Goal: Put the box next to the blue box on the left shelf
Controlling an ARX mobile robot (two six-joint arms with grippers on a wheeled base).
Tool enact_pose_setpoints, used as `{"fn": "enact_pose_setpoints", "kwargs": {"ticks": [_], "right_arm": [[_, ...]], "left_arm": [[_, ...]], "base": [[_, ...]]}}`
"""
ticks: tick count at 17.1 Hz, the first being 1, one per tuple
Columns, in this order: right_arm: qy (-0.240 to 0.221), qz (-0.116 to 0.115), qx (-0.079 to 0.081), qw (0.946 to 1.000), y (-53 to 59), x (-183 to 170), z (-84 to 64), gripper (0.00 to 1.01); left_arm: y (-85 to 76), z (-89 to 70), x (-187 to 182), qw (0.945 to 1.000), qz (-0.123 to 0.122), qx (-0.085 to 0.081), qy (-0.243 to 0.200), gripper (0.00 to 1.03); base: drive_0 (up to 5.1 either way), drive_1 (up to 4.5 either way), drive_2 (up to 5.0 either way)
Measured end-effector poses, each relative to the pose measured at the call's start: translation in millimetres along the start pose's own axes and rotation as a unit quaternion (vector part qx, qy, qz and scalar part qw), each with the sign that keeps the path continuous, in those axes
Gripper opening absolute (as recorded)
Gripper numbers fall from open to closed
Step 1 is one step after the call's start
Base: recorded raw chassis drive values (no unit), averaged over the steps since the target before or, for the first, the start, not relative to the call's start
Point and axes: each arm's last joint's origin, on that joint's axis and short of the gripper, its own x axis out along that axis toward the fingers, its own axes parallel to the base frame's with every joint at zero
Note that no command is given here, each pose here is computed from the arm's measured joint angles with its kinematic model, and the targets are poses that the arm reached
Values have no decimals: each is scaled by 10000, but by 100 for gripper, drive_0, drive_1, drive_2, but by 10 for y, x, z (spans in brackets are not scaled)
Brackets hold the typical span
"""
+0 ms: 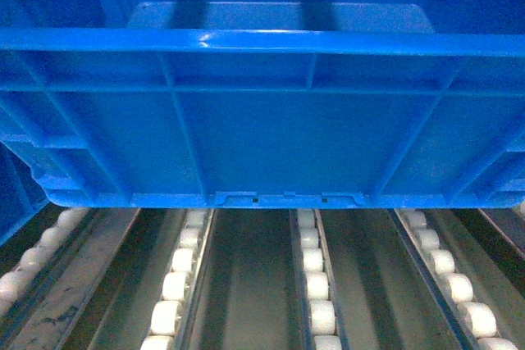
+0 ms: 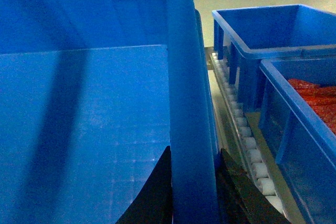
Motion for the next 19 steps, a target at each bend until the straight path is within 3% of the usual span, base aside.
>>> {"fn": "enact_pose_setpoints", "kwargs": {"ticks": [19], "right_arm": [[0, 0, 0, 10000, 0, 0, 0, 16]], "left_arm": [[-1, 0, 0, 10000, -4, 0, 0, 9]], "base": [[0, 0, 0]]}}
